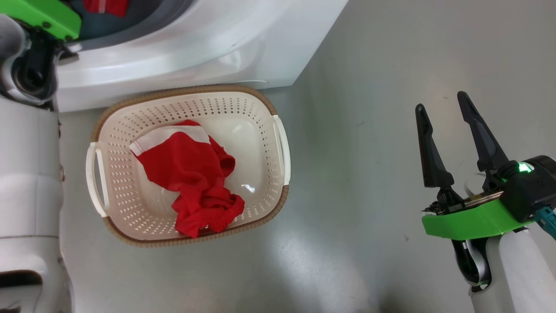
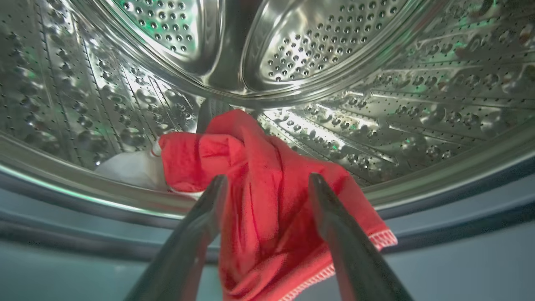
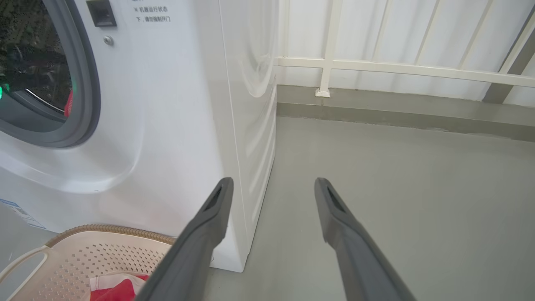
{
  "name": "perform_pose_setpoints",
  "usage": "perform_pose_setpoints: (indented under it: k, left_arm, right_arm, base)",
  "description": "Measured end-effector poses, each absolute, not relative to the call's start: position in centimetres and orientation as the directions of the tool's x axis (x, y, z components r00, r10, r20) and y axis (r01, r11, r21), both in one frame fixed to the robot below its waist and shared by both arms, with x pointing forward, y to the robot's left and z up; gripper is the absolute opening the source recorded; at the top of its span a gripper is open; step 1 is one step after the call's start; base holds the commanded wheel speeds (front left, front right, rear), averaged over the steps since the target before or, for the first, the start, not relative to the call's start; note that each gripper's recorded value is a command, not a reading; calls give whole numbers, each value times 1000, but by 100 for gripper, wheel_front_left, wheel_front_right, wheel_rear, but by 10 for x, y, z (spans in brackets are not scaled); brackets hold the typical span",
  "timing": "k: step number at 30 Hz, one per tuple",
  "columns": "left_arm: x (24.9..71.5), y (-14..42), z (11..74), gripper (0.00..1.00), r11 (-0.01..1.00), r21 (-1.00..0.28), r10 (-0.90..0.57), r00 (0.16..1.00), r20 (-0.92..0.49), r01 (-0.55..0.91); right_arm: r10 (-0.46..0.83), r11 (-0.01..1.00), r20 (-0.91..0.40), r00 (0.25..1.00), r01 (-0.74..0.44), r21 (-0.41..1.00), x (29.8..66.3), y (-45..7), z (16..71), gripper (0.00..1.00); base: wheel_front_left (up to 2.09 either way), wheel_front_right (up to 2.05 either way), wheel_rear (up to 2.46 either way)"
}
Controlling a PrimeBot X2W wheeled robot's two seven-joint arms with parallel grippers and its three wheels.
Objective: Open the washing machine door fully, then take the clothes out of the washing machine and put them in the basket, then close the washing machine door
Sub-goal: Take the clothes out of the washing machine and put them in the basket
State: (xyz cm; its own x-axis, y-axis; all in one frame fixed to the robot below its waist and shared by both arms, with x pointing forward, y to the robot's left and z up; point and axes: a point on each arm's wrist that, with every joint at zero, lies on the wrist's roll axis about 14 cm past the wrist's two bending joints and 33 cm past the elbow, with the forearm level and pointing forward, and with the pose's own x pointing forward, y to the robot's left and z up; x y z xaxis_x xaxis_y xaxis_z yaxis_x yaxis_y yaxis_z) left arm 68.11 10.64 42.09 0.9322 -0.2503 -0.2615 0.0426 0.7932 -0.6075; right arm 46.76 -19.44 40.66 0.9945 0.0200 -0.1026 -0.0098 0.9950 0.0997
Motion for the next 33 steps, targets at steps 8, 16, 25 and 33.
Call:
perform_pose_setpoints:
  k: [8,16,25,33]
  left_arm:
    - [668,82,400,100,808,-582,-379,839,-391,94]
    - [661,83,384,100,828,-553,-387,809,-443,93]
    - [656,77,382,0,829,-548,-402,797,-451,108]
    - [658,96,395,0,880,-454,-329,867,-375,138]
  right_arm:
    - [11,994,-110,994,2,112,467,-197,404,100]
    - [3,993,-106,994,9,114,466,-200,406,100]
    - [2,993,-104,995,10,117,467,-200,407,100]
    - [14,992,-90,996,-3,127,470,-195,411,100]
  base:
    - [0,0,0]
    - [0,0,0]
    - [0,0,0]
    - [0,0,0]
